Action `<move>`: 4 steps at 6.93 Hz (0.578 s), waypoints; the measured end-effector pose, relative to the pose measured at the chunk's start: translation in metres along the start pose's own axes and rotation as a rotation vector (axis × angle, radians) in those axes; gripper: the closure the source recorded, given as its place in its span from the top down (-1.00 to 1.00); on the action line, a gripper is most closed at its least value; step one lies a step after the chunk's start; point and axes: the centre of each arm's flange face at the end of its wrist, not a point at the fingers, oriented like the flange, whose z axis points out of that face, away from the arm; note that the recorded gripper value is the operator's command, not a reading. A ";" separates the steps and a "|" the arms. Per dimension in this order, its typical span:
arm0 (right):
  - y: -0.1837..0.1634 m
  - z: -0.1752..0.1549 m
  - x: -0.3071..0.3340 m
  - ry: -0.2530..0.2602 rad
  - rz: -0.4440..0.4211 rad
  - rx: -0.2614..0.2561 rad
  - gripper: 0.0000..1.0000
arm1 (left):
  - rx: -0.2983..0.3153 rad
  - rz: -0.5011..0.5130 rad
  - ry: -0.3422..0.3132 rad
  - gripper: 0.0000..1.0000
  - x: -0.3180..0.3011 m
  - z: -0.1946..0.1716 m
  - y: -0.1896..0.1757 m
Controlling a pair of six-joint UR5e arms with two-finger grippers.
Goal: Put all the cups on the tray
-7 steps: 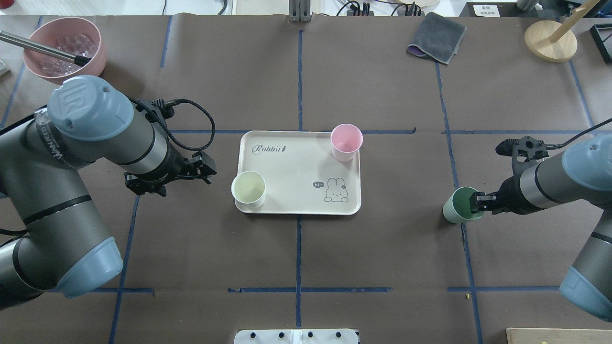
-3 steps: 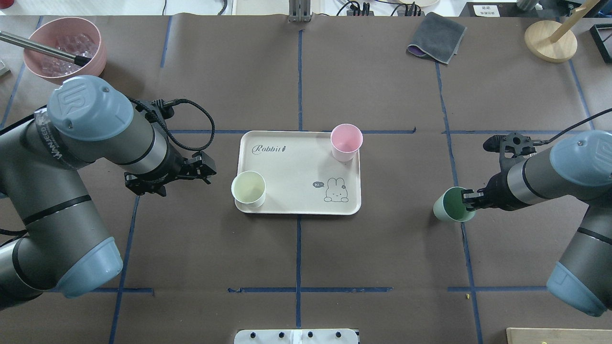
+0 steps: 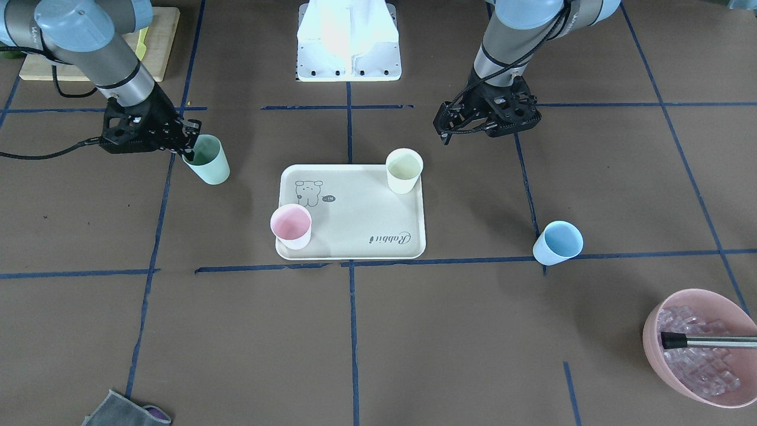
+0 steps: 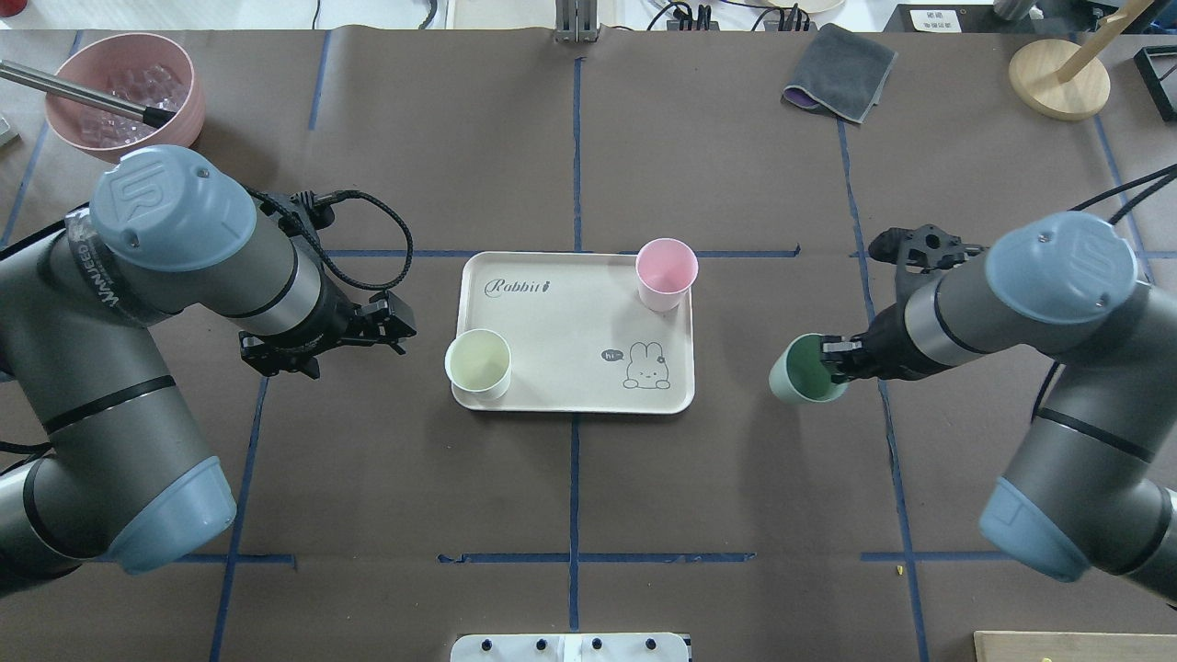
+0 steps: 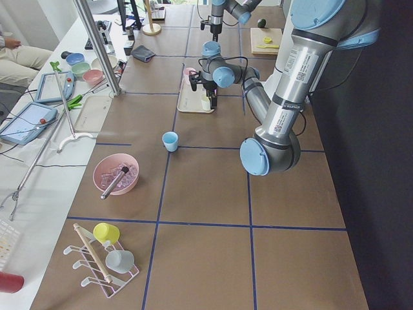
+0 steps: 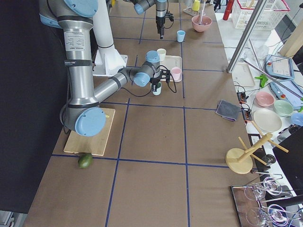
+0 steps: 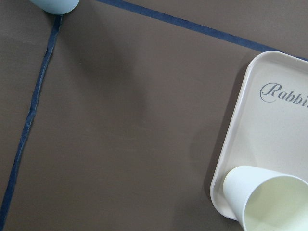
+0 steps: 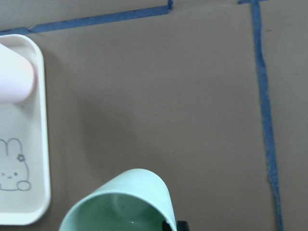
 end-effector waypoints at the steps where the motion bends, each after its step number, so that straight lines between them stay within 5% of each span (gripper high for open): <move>1: -0.001 -0.007 -0.050 0.016 0.075 -0.016 -0.94 | 0.000 -0.001 0.000 1.00 0.000 0.000 0.000; 4: -0.010 0.003 -0.150 0.060 0.253 -0.013 -0.90 | 0.000 -0.001 0.000 1.00 0.000 0.000 0.000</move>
